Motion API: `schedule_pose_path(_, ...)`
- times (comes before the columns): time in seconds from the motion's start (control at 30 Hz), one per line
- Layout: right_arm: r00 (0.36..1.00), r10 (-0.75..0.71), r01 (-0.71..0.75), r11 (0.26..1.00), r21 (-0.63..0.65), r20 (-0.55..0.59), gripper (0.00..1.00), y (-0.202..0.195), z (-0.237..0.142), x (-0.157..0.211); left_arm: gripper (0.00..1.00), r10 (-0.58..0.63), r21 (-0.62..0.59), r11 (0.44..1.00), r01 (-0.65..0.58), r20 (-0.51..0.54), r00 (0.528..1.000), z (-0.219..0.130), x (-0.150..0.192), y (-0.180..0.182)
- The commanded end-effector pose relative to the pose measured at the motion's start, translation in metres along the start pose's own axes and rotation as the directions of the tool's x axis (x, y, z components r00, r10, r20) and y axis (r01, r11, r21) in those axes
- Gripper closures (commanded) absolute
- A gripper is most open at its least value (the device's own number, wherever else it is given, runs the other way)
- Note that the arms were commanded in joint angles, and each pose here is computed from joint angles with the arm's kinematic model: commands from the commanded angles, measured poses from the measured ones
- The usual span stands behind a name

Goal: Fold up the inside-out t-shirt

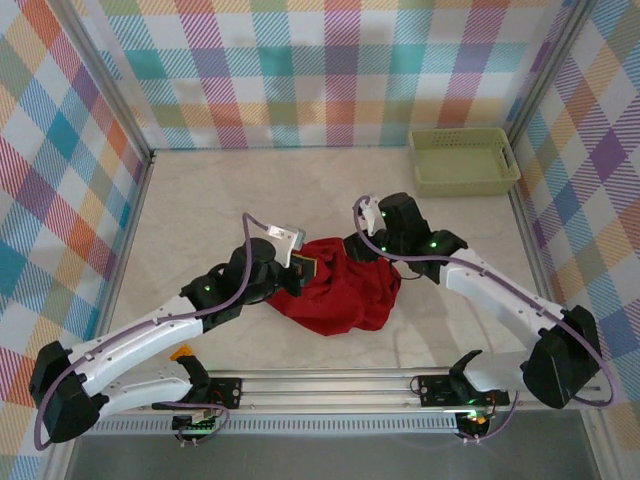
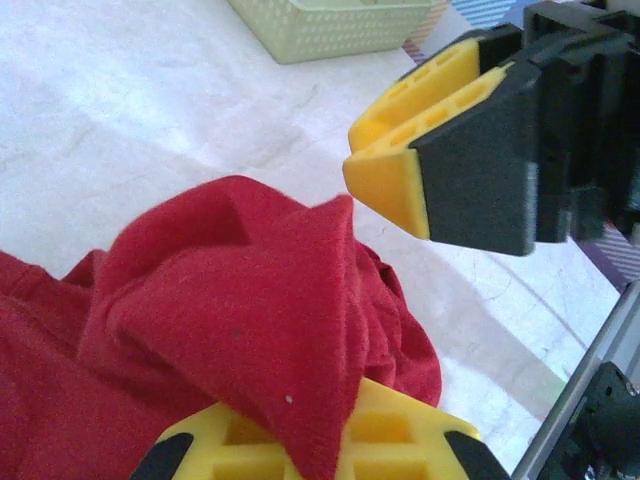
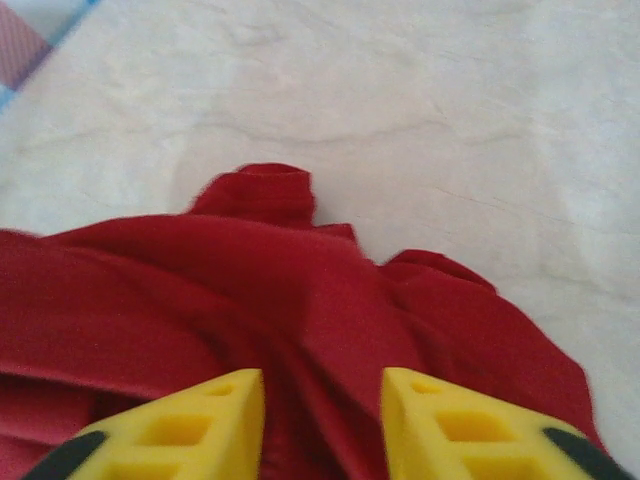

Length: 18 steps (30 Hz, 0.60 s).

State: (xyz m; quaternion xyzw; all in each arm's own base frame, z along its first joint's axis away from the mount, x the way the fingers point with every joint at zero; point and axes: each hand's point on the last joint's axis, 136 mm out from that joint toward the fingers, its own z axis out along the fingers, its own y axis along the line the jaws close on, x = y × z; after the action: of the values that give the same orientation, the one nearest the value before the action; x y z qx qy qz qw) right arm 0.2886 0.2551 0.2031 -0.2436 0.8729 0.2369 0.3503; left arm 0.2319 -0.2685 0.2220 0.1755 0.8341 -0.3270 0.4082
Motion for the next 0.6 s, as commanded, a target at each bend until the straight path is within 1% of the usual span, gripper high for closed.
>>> schedule_pose_path(0.0, 0.999, -0.014, 0.013, 0.998, 0.055, 0.028, 0.49, -0.007, -0.008, -0.013, 1.0, -0.036, 0.062, 0.997, 0.037, -0.02, 0.999, 0.001, 0.005, -0.002)
schedule_pose_path(0.07, 0.999, -0.029, 0.028, 0.999, 0.037, 0.032, 0.48, -0.002, -0.017, -0.01, 1.0, -0.055, 0.053, 0.997, 0.056, -0.018, 0.998, 0.004, 0.003, 0.003)
schedule_pose_path(0.13, 0.998, -0.038, 0.039, 0.999, -0.022, 0.041, 0.48, 0.011, -0.029, -0.005, 1.0, -0.064, 0.048, 0.997, 0.065, -0.019, 0.998, 0.007, 0.003, 0.006)
schedule_pose_path(0.2, 0.999, -0.018, 0.024, 0.991, -0.133, 0.049, 0.48, 0.032, -0.04, 0.0, 1.0, -0.073, 0.049, 0.996, 0.074, -0.014, 0.997, 0.009, 0.002, 0.007)
schedule_pose_path(0.27, 0.999, 0.021, -0.012, 0.969, -0.247, 0.032, 0.49, 0.052, -0.046, 0.007, 1.0, -0.081, 0.053, 0.995, 0.081, -0.008, 0.997, 0.01, -0.001, 0.008)
schedule_pose_path(0.37, 0.998, 0.055, -0.05, 0.926, -0.374, 0.003, 0.51, 0.079, -0.042, 0.018, 1.0, -0.087, 0.061, 0.994, 0.088, -0.008, 0.996, 0.013, -0.002, 0.008)
schedule_pose_path(0.47, 0.996, 0.091, -0.086, 0.906, -0.414, -0.009, 0.53, 0.087, -0.029, 0.021, 1.0, -0.091, 0.067, 0.994, 0.091, -0.007, 0.996, 0.013, -0.002, 0.007)
schedule_pose_path(0.57, 0.994, 0.113, -0.106, 0.907, -0.407, -0.007, 0.56, 0.085, -0.015, 0.018, 1.0, -0.089, 0.068, 0.994, 0.09, -0.007, 0.996, 0.011, -0.002, 0.007)
